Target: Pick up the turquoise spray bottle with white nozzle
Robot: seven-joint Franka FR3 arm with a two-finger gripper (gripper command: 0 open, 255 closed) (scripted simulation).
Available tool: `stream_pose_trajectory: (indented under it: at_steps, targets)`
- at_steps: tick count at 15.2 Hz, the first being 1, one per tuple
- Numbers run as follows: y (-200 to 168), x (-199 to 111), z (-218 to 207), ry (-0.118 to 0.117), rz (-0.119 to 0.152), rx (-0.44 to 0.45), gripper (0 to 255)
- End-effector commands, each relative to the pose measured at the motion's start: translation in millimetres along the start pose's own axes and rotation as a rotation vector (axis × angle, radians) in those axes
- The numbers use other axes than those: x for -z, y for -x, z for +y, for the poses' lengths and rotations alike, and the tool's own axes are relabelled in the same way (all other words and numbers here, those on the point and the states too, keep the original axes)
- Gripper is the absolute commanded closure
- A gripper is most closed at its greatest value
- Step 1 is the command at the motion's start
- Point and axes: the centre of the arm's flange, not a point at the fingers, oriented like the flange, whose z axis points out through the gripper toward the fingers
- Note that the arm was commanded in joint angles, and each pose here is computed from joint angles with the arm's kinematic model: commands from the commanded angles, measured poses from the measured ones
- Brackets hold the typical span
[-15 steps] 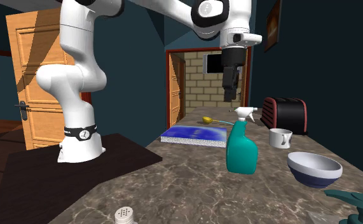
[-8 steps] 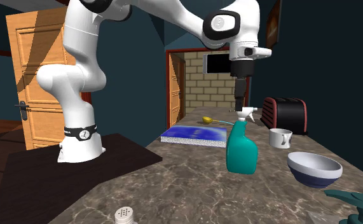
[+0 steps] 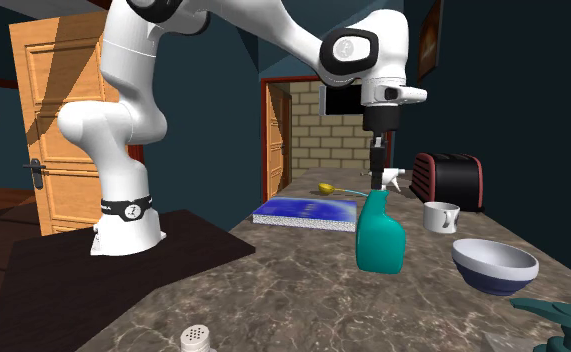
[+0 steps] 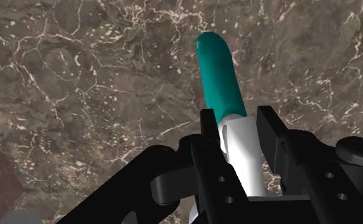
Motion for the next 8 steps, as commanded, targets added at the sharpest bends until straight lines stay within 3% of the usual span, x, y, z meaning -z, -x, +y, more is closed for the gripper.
stream_pose_trajectory:
  at_steps: [1,8]
  targets:
    - [0.1,-0.3,0.0,0.0,0.0,0.0,255]
    - [-0.1,4.3,0.2,0.0,0.0,0.0,255]
